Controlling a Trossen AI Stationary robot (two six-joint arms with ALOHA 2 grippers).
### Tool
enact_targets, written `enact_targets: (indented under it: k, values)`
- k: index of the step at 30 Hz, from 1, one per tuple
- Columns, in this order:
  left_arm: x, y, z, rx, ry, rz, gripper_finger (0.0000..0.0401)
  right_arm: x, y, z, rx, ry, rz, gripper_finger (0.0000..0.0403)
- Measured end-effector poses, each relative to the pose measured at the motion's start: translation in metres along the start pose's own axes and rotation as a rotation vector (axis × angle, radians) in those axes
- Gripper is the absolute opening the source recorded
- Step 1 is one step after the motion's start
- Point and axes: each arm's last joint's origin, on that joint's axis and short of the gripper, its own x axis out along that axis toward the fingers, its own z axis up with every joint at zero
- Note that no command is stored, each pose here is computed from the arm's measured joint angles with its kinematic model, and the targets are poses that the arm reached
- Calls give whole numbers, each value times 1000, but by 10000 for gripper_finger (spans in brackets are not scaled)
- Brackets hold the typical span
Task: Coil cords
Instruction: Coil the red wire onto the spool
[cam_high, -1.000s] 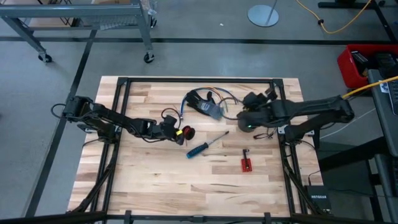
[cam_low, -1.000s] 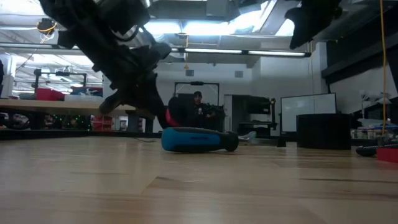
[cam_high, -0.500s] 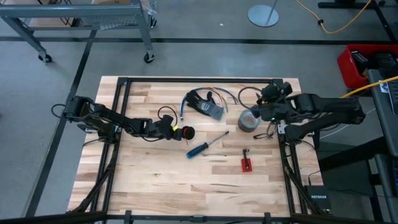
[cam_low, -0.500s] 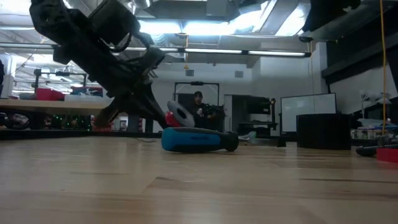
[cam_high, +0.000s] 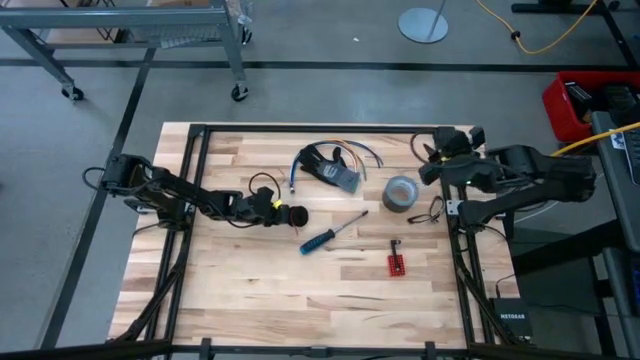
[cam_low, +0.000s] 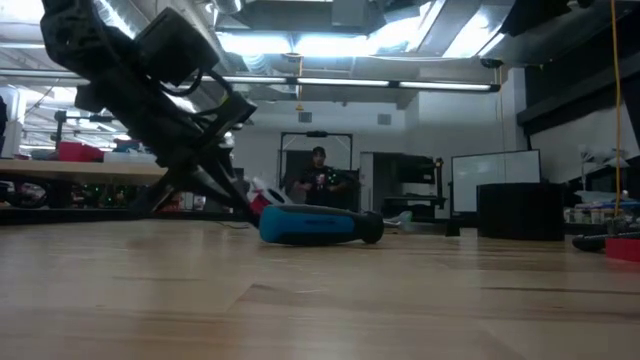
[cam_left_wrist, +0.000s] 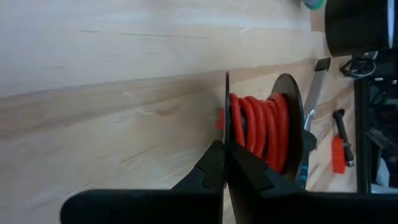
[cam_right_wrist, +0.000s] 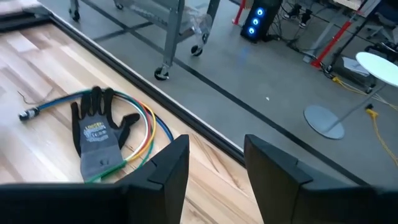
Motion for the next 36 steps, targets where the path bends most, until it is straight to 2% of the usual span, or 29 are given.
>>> enact_targets:
  k: [11, 20, 24, 31, 36]
  values:
    - [0, 4, 0, 1, 33, 25, 6, -9, -14, 0, 18, -45, 37, 158]
    - [0, 10, -2, 2, 45, 87, 87, -10, -15, -1, 23, -25, 84, 158]
    - [0, 13, 0, -19, 42, 114, 111, -10, -15, 0, 23, -27, 86, 158]
    - [-1, 13, 11, -26, 21, 117, 117, -20, -19, 12, 24, -48, 179, 158]
    - [-2, 13, 18, -17, 78, 98, 117, -33, -29, 25, 37, -73, 256, 158]
